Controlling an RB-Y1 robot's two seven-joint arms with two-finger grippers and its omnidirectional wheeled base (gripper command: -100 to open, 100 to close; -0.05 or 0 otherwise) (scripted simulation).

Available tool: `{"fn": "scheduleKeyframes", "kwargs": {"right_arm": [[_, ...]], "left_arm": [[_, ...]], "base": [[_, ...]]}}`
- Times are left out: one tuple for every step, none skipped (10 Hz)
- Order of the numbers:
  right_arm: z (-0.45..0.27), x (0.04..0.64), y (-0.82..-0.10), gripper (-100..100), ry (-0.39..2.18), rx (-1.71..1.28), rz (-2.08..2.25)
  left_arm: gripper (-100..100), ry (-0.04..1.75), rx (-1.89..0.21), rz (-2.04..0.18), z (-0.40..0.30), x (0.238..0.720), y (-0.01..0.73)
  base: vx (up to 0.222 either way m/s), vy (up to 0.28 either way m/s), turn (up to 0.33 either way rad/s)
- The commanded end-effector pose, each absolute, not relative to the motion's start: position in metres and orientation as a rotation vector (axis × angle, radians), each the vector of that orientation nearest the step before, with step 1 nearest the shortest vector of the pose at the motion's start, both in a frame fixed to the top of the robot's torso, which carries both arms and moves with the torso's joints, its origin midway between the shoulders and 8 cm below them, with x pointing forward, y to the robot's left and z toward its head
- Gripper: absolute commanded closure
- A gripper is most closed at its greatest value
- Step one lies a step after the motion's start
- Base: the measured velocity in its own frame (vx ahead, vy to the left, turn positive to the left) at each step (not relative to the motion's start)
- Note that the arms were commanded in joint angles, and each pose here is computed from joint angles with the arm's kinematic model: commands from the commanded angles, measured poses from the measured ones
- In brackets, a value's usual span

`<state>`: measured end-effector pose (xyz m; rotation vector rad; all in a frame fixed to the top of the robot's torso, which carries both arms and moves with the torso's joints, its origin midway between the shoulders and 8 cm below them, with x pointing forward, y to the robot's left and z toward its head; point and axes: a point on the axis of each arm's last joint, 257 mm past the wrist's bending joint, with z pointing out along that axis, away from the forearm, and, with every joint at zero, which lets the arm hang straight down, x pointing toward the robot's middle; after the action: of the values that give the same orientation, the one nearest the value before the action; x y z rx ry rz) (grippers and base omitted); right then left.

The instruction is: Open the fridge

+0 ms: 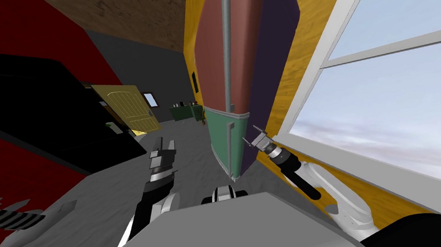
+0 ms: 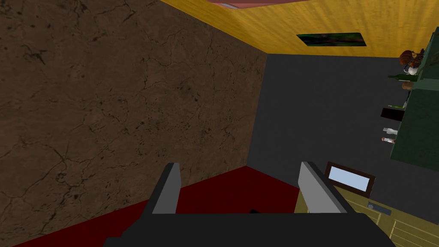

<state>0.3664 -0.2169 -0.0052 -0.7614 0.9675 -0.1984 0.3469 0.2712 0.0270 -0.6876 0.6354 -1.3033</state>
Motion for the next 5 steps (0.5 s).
{"fn": "scheduleKeyframes", "kwargs": {"right_arm": [[-0.013,0.369,-0.218,-100,0.941,-0.854,-0.3],[-0.017,0.371,-0.219,-100,0.928,-0.902,-0.349],[-0.022,0.373,-0.22,-100,0.913,-0.948,-0.396],[-0.022,0.373,-0.22,-100,0.908,-0.953,-0.406],[-0.026,0.375,-0.22,-100,0.891,-0.999,-0.455]], "left_arm": [[0,0.635,-0.688,-1.303,0.027,0.347,0.271],[0,0.635,-0.688,-1.303,0.027,0.347,0.271],[0,0.635,-0.688,-1.303,0.027,0.347,0.271],[0,0.635,-0.688,-1.303,0.027,0.347,0.271],[0,0.635,-0.687,-1.303,0.027,0.347,0.271]], "base": [[0.072,0.049,0.0],[0.1,0.042,-0.001],[0.099,0.035,0.007],[0.07,0.033,0.004],[0.067,0.037,0.003]]}}
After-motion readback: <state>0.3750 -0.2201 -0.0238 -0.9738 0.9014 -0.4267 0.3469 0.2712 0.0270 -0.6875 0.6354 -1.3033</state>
